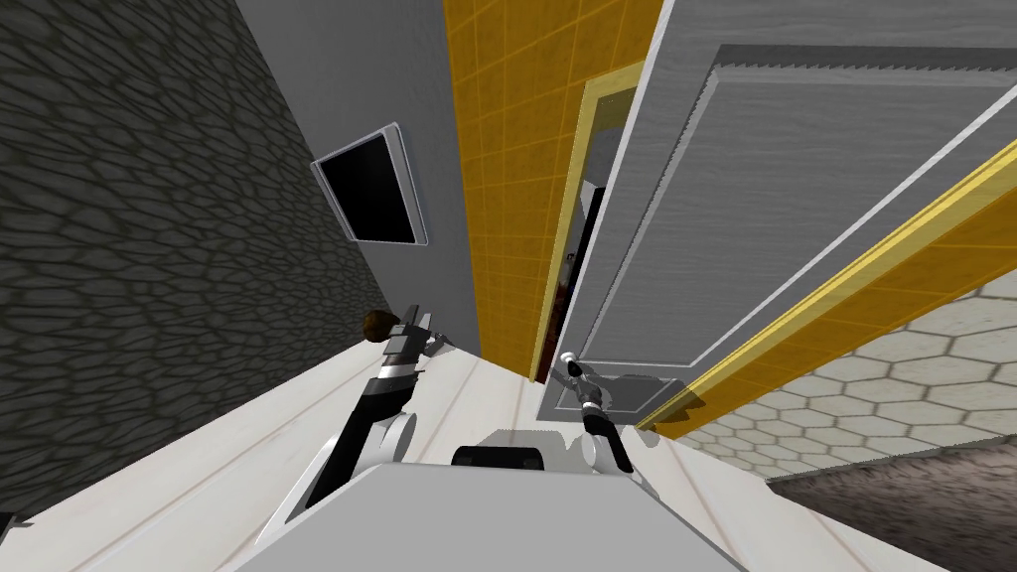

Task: Pull the door open

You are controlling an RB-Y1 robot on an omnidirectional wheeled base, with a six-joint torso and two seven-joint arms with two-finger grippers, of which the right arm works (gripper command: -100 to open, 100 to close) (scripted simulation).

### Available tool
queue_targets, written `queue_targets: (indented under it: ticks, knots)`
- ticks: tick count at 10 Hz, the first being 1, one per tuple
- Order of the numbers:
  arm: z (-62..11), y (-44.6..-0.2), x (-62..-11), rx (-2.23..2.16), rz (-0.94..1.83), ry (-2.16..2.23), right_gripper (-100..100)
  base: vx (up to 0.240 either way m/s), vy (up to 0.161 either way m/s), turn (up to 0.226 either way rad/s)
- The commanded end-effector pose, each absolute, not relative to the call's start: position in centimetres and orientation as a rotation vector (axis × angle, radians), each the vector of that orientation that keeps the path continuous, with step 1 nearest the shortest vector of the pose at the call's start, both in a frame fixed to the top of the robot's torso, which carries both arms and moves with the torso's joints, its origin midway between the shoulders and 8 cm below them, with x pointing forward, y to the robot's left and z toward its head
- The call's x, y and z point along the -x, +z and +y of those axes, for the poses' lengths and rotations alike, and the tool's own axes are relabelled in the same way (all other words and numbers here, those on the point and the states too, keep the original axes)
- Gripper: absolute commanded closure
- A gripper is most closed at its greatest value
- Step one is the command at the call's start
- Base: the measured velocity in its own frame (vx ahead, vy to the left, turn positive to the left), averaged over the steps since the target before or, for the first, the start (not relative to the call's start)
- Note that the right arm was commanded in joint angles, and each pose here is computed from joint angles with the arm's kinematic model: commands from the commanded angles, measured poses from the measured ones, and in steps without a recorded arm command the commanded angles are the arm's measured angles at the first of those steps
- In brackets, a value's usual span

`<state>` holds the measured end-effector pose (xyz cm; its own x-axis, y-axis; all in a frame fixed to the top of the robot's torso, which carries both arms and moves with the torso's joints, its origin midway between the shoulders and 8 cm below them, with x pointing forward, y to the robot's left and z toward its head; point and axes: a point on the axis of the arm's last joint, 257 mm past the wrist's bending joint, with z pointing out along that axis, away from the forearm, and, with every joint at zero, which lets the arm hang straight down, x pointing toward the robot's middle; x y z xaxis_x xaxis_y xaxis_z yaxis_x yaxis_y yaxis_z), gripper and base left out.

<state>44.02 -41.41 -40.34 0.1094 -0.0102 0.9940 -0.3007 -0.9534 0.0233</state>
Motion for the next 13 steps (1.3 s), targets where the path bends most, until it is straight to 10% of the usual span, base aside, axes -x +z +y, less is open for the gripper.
queue_targets:
  ticks: [1,2,7,8,13]
  knots:
    - [-41.4,-40.3,-44.0,-2.165,-0.310,1.936,-100,0.007,-0.013,-0.038]
    - [-41.4,-40.3,-44.0,-2.165,-0.310,1.936,100,0.009,-0.018,0.011]
    - [-41.4,-40.3,-44.0,-2.165,-0.310,1.936,100,0.000,0.000,0.000]
    - [-41.0,-40.5,-43.3,-2.164,-0.285,1.953,-100,-0.110,-0.051,0.103]
    - [-39.2,-40.0,-42.7,-2.156,-0.235,2.019,-100,-0.138,-0.076,0.079]
